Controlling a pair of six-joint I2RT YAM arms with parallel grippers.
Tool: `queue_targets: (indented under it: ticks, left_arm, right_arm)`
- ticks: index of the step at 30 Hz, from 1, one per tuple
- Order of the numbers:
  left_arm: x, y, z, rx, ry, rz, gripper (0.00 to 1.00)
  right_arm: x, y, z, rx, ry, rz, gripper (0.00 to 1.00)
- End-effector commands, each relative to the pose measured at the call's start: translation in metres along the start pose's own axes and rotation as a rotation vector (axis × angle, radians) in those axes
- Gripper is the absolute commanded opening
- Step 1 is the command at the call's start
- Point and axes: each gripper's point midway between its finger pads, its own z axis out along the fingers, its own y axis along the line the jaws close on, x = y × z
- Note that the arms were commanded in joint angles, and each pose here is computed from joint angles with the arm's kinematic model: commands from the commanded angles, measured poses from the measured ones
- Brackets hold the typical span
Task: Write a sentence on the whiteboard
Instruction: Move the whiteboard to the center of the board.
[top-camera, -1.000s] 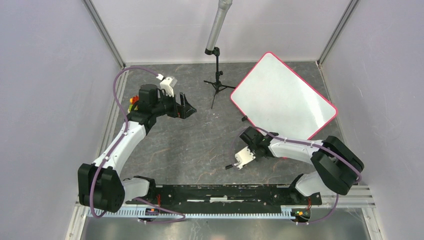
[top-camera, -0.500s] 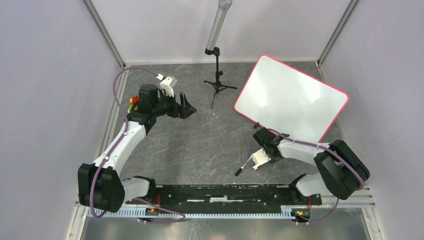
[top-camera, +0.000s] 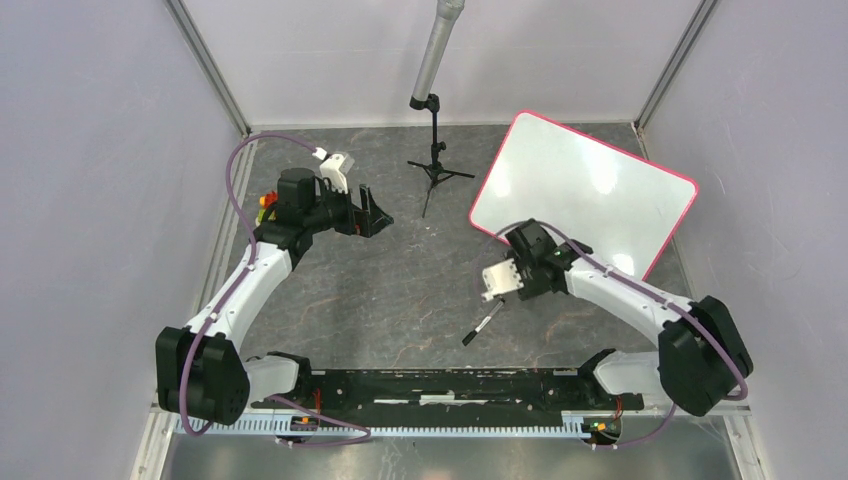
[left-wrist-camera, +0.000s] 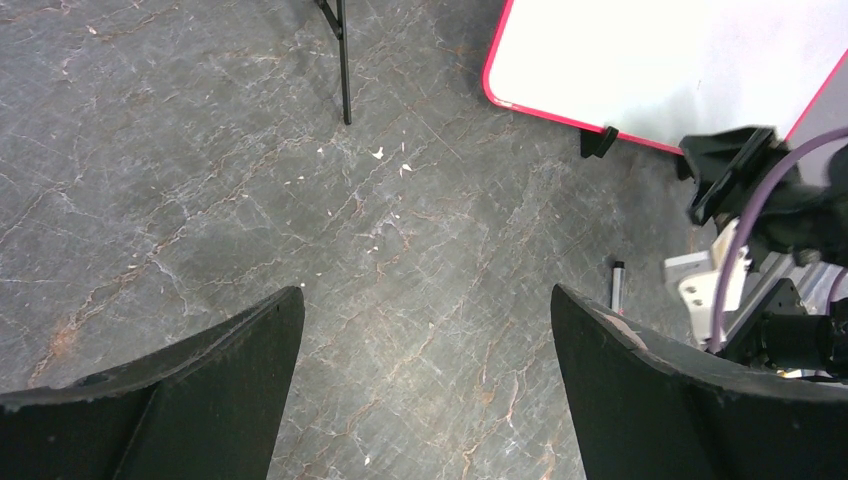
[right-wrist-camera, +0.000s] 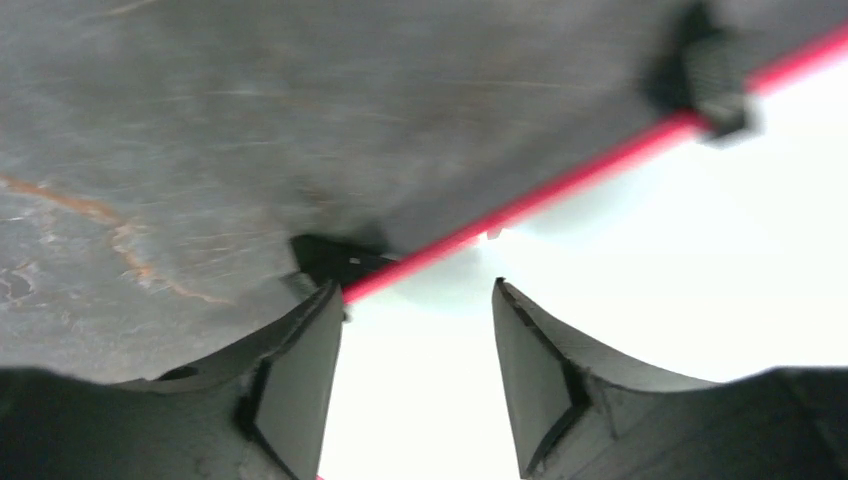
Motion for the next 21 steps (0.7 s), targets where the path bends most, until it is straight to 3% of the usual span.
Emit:
queue_targets:
  ticks: [1, 6, 8, 13, 21]
  left_arm:
    - [-0.005, -0.006, 0.001, 0.04, -0.027, -0.01, 0.98]
    - [0.008, -0.015, 0.004, 0.093, 0.013, 0.033, 0.96]
    - [0.026, -0.023, 0.009, 0.102, 0.074, 0.103, 0.95]
    - [0.078, -0.047, 0.027, 0.101, 0.25, 0.329, 0.93]
    - [0.156, -0.128, 0.059, 0.232, 0.429, 0.62, 0.89]
  right_arm:
    - [-0.031, -0.038, -0.04, 0.089, -0.247, 0.193, 0.69]
    - [-0.039, -0.067, -0.072, 0.226, -0.4, 0.457, 0.81]
    - [-0.032, -0.08, -0.084, 0.285, -0.459, 0.639, 0.89]
    - [0.007, -0.1, -0.105, 0.35, -0.565, 1.104, 0.91]
    - [0.062, -0.06, -0.08, 0.249, -0.534, 1.691, 0.87]
